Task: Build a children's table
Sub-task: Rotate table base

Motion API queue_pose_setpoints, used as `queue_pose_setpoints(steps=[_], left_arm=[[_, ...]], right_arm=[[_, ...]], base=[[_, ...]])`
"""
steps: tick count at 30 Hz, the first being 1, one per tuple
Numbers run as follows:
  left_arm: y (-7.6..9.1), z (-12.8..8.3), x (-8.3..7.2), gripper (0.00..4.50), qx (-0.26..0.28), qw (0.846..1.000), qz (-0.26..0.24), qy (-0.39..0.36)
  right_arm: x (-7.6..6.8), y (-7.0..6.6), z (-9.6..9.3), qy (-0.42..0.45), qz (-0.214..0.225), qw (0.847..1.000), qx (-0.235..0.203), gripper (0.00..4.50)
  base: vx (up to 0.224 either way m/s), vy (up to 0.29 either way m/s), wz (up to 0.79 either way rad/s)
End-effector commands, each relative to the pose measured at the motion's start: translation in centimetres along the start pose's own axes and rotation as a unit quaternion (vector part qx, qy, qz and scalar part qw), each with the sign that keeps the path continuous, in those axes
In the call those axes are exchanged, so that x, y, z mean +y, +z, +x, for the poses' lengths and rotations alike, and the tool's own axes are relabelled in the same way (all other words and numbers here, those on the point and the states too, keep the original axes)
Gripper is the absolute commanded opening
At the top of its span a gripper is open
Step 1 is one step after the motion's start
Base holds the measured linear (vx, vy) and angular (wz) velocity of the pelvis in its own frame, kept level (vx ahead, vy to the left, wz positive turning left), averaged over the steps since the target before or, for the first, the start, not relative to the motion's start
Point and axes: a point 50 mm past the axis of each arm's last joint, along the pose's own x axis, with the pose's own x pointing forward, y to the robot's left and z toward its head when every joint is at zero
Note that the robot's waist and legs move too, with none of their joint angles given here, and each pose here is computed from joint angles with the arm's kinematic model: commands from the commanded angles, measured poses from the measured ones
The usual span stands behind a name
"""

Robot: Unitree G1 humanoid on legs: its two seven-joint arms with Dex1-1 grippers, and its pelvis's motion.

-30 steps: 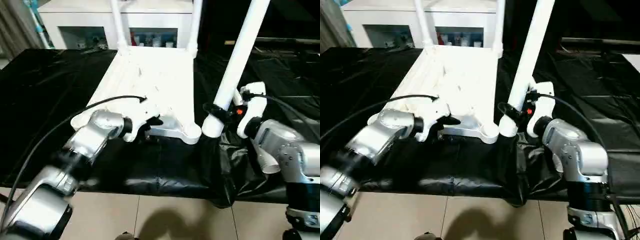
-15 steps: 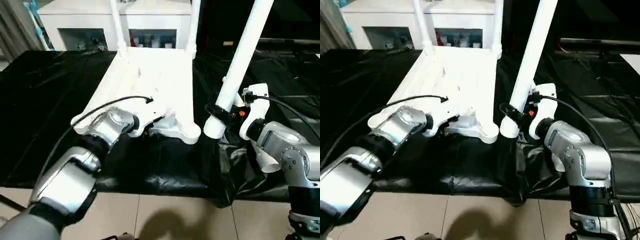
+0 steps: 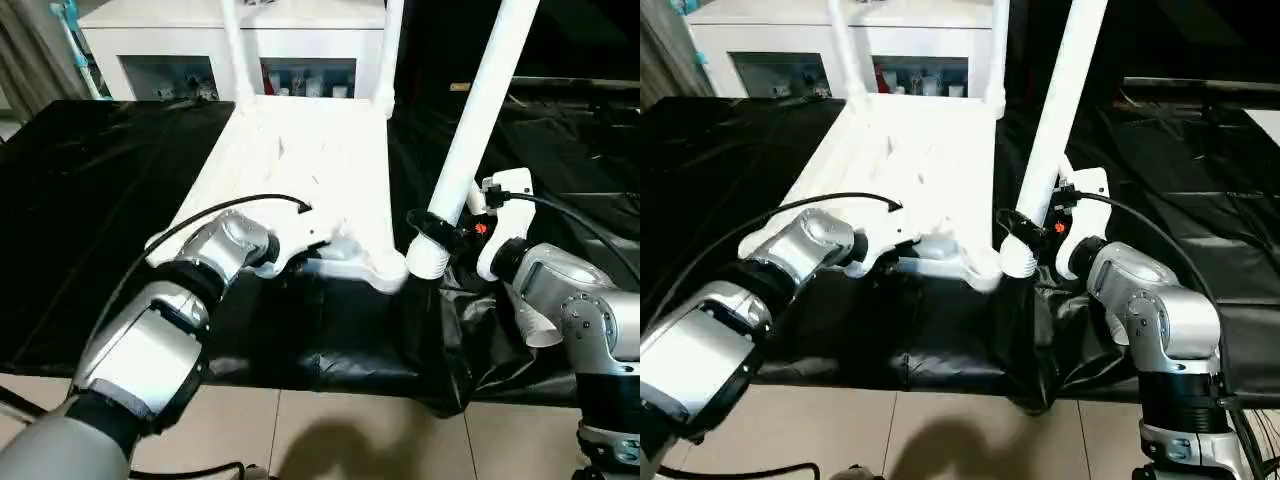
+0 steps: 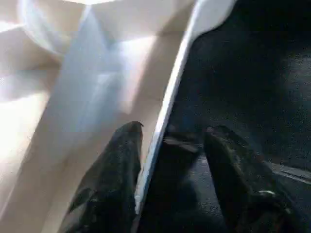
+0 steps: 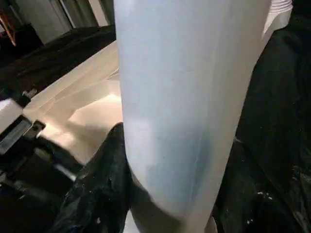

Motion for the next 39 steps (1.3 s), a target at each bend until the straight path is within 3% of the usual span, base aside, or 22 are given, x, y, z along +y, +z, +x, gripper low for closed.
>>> queue_pose_setpoints(steps=[1,6,11,24,30,31,32,36,39], left_arm=[[0.0,-0.1,-0.4,1.97,0.026,0.999,0.019,-0.044],[0.6,-0.7,-0.8,1.63,0.041,0.993,0.049,-0.101],[1.2,-0.3,-0.5,1.23,-0.004,0.998,0.045,-0.045],[-1.4,-0.1,-1.0,0.09,0.022,0.998,0.054,-0.014],[-1.4,-0.6,-0.8,0.0,-0.022,1.0,-0.009,-0.003],[-1.8,-0.8,-0.7,0.0,-0.025,0.998,-0.051,0.009],[-1.8,-0.8,-0.7,0.0,-0.025,0.998,-0.051,0.009],[-3.6,-0.8,-1.0,0.0,-0.025,0.989,-0.131,0.066],[-3.9,-0.4,-1.4,0.0,-0.04,0.987,-0.137,0.079]], right_arm=[[0.1,0.5,-0.2,0.005,-0.016,1.0,-0.005,1.86],[0.0,0.6,0.1,0.005,-0.024,1.0,-0.006,1.86],[0.4,0.3,0.4,0.012,-0.027,1.0,-0.005,1.86],[1.0,0.2,1.0,0.025,-0.027,0.999,-0.013,1.86],[1.3,0.0,1.1,0.032,-0.025,0.999,-0.016,1.86],[1.4,0.0,1.1,0.034,-0.025,0.999,-0.016,1.86],[1.4,0.0,1.1,0.034,-0.025,0.999,-0.016,1.86],[1.9,0.0,1.3,0.041,-0.013,0.999,-0.021,1.86],[2.1,-0.1,1.4,0.047,-0.007,0.999,-0.022,1.86]], base=[[0.0,0.0,0.0],[0.0,0.0,0.0],[0.0,0.0,0.0],[0.0,0.0,0.0],[0.0,0.0,0.0],[0.0,0.0,0.0],[0.0,0.0,0.0],[0.0,0.0,0.0],[0.0,0.0,0.0]])
